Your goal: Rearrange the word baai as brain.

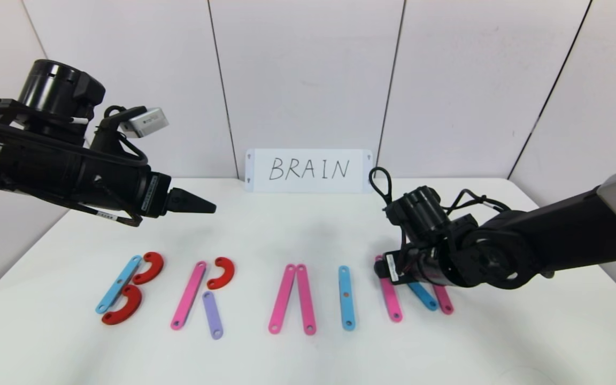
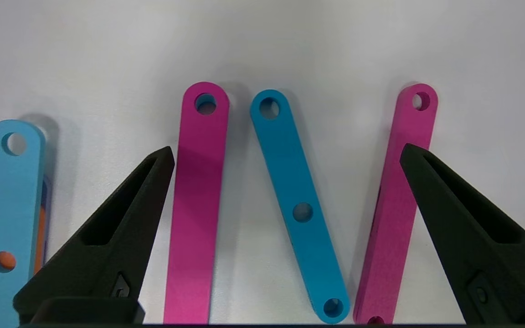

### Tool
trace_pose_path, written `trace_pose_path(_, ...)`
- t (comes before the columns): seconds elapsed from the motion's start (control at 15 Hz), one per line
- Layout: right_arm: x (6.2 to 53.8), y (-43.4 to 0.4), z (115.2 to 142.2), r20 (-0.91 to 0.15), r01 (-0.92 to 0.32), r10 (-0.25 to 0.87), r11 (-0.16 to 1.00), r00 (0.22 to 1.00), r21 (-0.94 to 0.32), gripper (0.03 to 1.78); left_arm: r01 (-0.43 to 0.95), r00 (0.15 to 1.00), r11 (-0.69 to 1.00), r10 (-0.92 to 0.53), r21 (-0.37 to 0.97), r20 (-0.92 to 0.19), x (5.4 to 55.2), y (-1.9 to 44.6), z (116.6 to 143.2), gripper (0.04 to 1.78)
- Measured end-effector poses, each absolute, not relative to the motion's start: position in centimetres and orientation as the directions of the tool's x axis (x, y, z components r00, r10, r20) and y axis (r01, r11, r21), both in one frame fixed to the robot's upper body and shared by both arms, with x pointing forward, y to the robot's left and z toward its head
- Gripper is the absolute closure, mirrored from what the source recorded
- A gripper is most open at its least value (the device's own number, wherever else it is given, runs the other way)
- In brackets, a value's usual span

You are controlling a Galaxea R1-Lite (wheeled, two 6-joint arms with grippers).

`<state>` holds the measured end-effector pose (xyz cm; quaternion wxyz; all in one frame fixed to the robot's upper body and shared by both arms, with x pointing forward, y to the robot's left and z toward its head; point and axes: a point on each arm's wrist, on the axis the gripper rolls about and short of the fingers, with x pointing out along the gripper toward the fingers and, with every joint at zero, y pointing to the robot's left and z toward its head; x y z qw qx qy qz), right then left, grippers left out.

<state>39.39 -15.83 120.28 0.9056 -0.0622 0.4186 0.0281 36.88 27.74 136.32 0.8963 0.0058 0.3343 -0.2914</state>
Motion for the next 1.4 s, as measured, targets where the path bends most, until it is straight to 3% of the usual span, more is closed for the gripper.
trace_pose_path(0.53, 39.5, -16.7, 120.7, -0.757, -0.083, 0.0, 0.994, 0.653, -0.072, 0.08, 0.531, 0.602, 0.827, -0.522, -0.186, -0.604, 36.8, 27.6, 136.3, 0.08)
trace_pose_path(1.13, 37.3, -17.9, 125.4, -0.685, -0.09, 0.059, 0.996, 0.726, -0.01, 0.08, 0.51, 0.628, 0.845, -0.494, -0.16, -0.601, 36.5, 27.8, 136.6, 0.08)
trace_pose_path(1.4, 33.5, -20.1, 128.7, -0.623, -0.107, 0.111, 0.993, 0.774, 0.044, 0.08, 0.421, 0.686, 0.903, -0.378, -0.084, -0.621, 35.2, 28.4, 136.5, 0.08)
